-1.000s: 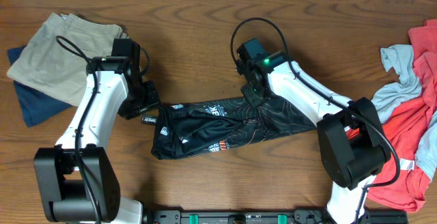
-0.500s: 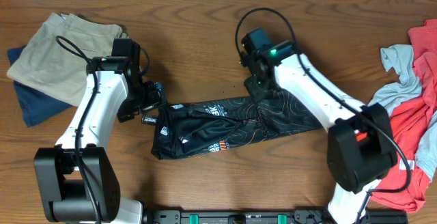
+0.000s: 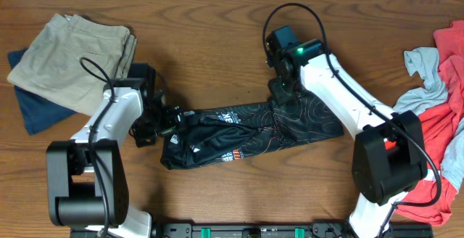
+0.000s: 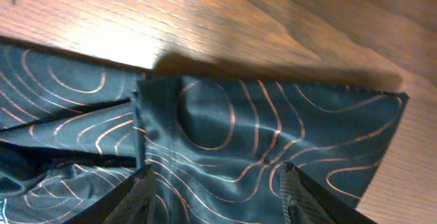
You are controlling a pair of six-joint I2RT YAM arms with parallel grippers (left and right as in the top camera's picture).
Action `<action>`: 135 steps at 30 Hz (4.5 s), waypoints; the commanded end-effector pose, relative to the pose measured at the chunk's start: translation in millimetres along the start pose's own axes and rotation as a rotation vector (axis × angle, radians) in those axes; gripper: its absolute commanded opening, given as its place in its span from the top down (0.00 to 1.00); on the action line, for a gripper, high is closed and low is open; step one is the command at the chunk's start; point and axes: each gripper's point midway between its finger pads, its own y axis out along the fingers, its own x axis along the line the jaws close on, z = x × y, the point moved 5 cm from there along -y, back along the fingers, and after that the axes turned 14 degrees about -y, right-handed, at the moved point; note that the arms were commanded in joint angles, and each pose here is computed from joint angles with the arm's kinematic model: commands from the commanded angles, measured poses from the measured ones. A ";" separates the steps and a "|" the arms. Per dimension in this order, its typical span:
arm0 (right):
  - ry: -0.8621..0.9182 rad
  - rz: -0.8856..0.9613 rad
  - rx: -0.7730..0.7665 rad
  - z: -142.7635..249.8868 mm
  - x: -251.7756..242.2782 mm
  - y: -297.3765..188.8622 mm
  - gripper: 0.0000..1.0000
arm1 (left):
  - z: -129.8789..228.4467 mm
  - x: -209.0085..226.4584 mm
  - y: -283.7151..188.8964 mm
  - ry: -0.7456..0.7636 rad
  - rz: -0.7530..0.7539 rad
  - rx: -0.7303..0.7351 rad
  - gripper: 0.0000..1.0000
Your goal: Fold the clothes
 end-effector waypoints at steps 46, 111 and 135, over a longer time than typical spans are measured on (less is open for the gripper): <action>0.359 0.081 0.116 58.4 -112.6 -5.0 0.48 | -42.5 -24.8 -132.5 -0.115 0.058 -0.206 0.94; 0.026 -0.360 0.009 36.0 55.2 51.2 0.99 | 60.4 -187.1 -51.6 0.371 0.150 -0.080 0.94; 0.029 -0.332 -0.004 32.8 54.8 52.7 0.90 | 103.4 -213.8 -43.8 0.490 0.221 -0.009 0.49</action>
